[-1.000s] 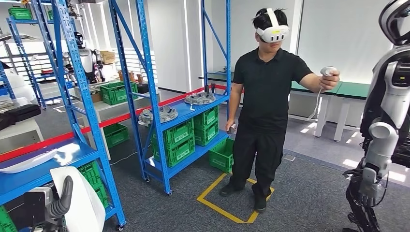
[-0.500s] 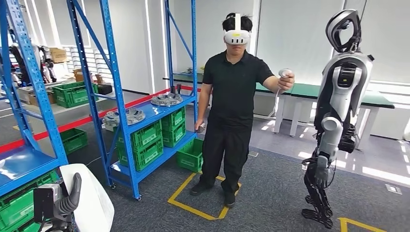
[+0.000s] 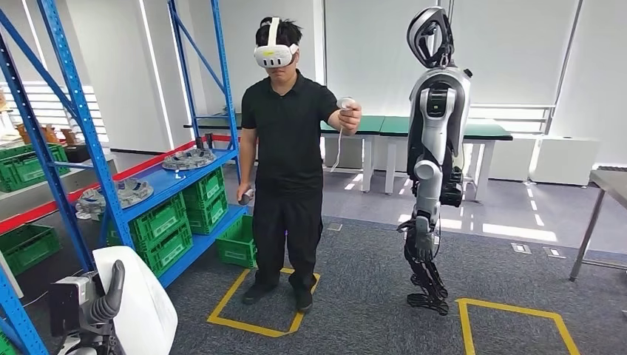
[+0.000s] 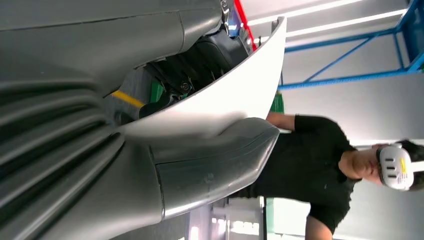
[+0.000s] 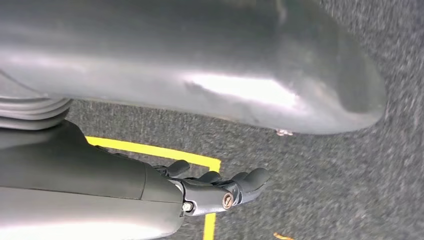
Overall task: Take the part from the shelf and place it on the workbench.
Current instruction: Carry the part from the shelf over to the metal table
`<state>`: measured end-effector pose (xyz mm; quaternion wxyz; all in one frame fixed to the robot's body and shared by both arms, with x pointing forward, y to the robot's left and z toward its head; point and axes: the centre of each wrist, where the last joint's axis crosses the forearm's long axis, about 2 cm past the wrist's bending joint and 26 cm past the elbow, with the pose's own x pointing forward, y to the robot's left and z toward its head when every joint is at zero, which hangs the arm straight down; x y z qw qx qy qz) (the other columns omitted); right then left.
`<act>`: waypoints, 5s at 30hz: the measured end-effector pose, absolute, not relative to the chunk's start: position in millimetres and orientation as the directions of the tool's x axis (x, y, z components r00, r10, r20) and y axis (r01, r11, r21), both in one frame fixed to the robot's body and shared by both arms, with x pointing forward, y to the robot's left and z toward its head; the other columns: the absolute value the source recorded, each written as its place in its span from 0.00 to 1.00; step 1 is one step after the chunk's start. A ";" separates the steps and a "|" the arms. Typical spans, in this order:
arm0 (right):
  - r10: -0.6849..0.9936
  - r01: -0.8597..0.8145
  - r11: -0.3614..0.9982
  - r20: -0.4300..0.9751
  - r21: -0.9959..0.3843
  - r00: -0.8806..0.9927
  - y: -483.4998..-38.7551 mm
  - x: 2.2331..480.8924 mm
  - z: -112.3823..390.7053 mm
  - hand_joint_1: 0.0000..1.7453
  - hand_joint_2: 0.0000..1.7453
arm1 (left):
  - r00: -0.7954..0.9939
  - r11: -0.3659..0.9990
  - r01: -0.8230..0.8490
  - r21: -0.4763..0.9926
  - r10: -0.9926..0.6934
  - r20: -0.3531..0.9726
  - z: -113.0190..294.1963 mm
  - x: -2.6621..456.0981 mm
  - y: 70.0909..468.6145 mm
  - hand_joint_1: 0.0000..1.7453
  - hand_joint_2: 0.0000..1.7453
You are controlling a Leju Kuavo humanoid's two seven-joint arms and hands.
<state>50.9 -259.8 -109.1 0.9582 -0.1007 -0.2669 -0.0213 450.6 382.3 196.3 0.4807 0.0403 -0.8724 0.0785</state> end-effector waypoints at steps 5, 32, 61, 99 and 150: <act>0.012 0.094 0.979 0.515 -0.180 0.857 -258.9 51.5 -109.0 0.00 0.00 | -0.534 0.983 -0.159 -0.096 -0.003 0.846 198.9 452.2 384.1 1.00 1.00; 0.030 0.065 0.983 0.506 -0.170 0.862 -257.2 61.2 -107.5 0.00 0.00 | -0.511 0.979 -0.194 -0.056 -0.053 0.858 185.9 438.6 409.7 1.00 1.00; 0.033 0.046 0.988 0.500 -0.146 0.865 -252.5 53.5 -108.4 0.00 0.00 | -0.492 0.976 -0.216 -0.042 -0.071 0.868 177.9 435.1 406.8 1.00 1.00; 0.015 0.104 0.972 0.500 -0.209 0.866 -261.7 59.1 -107.9 0.00 0.00 | -0.529 0.993 -0.079 -0.084 0.029 0.848 208.8 463.7 359.1 1.00 1.00; 0.060 0.048 0.977 0.480 -0.210 0.875 -258.5 61.9 -107.3 0.00 0.00 | -0.481 0.988 -0.148 -0.049 -0.028 0.876 187.2 453.6 360.8 1.00 1.00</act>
